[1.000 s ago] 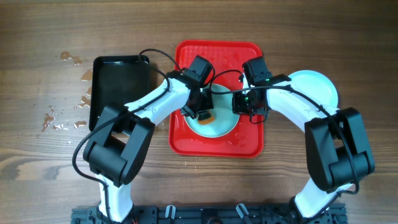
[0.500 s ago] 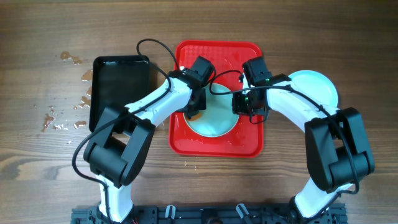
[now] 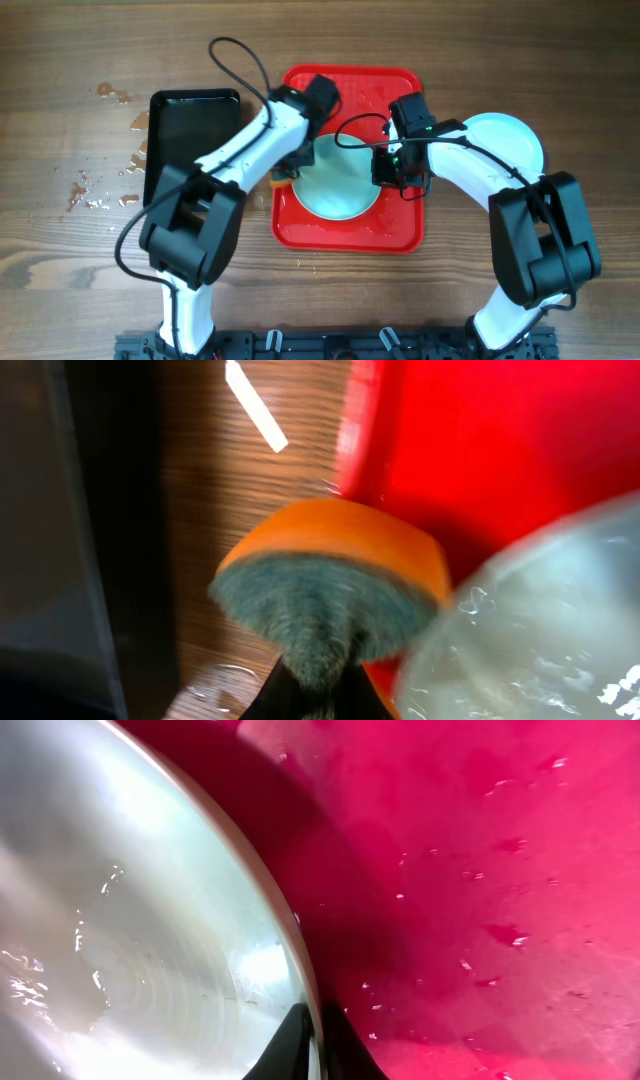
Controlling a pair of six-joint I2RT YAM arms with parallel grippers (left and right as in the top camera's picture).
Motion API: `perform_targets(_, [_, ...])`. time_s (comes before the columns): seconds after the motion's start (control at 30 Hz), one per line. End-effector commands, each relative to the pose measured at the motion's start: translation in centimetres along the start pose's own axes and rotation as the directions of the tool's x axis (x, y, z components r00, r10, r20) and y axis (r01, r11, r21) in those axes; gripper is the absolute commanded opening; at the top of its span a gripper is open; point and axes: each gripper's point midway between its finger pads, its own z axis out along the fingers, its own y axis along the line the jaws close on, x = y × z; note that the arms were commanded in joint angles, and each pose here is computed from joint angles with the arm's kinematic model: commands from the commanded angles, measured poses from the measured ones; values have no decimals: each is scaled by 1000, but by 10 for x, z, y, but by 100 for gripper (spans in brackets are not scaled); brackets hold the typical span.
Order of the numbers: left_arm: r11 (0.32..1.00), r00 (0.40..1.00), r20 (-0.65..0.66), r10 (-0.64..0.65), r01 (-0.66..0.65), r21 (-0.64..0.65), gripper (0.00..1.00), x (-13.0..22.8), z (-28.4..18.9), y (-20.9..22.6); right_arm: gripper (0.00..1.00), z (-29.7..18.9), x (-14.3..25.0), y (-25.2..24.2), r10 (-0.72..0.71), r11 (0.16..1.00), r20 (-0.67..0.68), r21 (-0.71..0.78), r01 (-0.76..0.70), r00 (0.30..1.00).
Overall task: Clean dirty plates on tray and stack at the side
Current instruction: 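Scrub the last plate with the sponge while right gripper holds it, then return the sponge to the black tray with left gripper, then tilt up the last plate with right gripper and lift it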
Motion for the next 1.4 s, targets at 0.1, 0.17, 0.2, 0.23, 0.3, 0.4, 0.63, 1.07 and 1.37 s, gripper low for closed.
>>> perform_targets(0.1, [986,986,30,-165,164,38,4,-25,-30,49,7,9,1,-31,19,990,7,137,-20,1000])
perform_targets(0.17, [973,974,32,-223,220,65,4,-31,-40,69,7,0,-7,-30,-36,988,36,148,31,999])
perform_targets(0.2, [969,971,33,-238,235,76,4,-33,-43,76,7,-5,-11,-30,-50,987,54,157,41,997])
perform_targets(0.23, [963,966,34,-256,253,89,4,-36,-47,89,7,-10,-13,-27,-70,986,69,154,59,995])
perform_targets(0.3, [958,961,32,-275,271,91,4,-40,-50,114,5,-23,-19,-23,-97,985,106,150,81,990])
perform_targets(0.4, [959,961,9,-276,275,75,4,-43,-38,148,4,-43,-28,-14,-152,981,170,146,128,974])
perform_targets(0.63, [944,968,-58,-244,251,216,4,-31,23,161,4,-93,-41,0,-275,952,313,218,213,909])
perform_targets(1.07, [943,968,-62,-243,251,220,100,-20,47,164,4,-198,-26,35,-644,631,440,767,111,625])
perform_targets(1.37, [943,968,-62,-244,251,220,100,-20,47,164,4,-233,-9,59,-760,471,414,882,-15,501])
